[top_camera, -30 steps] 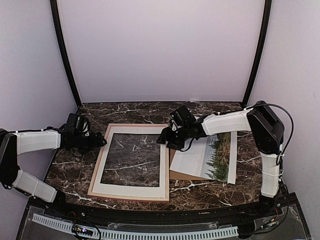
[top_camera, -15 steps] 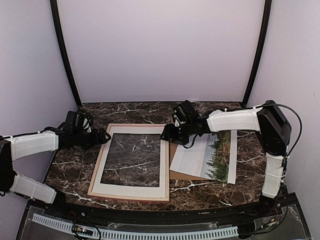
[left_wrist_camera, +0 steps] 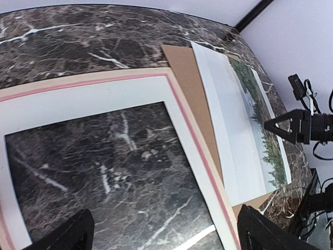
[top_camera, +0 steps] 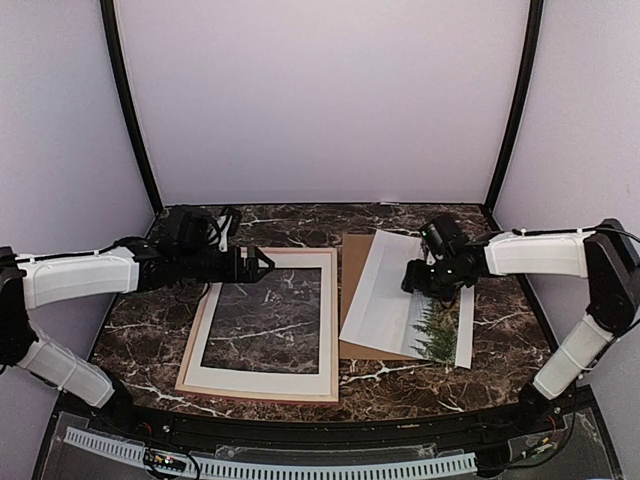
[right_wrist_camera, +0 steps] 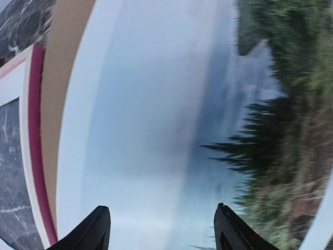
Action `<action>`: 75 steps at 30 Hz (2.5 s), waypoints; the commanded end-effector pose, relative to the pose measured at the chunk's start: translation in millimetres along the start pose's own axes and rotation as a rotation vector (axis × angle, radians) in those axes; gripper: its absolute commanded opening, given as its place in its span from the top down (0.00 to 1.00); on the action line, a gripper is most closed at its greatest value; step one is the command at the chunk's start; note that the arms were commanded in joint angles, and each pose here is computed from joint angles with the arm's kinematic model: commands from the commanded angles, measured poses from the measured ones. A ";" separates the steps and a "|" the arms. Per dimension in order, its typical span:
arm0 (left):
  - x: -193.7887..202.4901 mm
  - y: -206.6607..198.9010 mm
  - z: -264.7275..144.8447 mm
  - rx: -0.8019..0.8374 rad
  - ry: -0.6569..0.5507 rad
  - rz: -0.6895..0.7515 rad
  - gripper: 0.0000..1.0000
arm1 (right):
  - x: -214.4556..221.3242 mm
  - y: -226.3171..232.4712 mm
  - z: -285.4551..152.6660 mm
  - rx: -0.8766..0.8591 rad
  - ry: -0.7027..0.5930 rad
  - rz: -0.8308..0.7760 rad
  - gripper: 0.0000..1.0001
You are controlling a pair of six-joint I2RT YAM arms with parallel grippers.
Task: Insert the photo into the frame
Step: Place the mat board on the glass panel, then hold the photo against the backboard, then pick up the photo from the backboard.
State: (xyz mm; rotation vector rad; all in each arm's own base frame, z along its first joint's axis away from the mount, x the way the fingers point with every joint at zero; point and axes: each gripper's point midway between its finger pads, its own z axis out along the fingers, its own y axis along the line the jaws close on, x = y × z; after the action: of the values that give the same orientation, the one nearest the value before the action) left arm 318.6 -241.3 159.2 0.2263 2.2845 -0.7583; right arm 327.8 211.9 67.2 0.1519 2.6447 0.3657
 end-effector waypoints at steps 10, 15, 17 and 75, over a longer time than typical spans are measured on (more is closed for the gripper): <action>39.1 -150.0 85.1 0.206 0.166 0.280 0.02 | 13.5 -131.8 -24.8 0.131 -0.043 0.185 0.31; 61.4 -188.6 126.0 0.228 0.243 0.369 0.03 | 21.8 -148.7 -23.6 0.111 -0.029 0.242 0.32; 67.5 -193.4 139.6 0.220 0.263 0.396 0.03 | 25.0 -155.8 -23.1 0.119 -0.028 0.258 0.32; 142.5 -146.6 195.7 0.104 0.445 0.355 0.07 | 5.5 -137.2 -45.1 -0.419 -0.078 0.351 0.47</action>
State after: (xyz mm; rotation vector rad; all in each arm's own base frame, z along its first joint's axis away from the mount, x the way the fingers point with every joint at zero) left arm 289.2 -498.9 42.4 0.8782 2.3998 -0.7434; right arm 286.2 67.4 45.6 0.5689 2.4545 0.9500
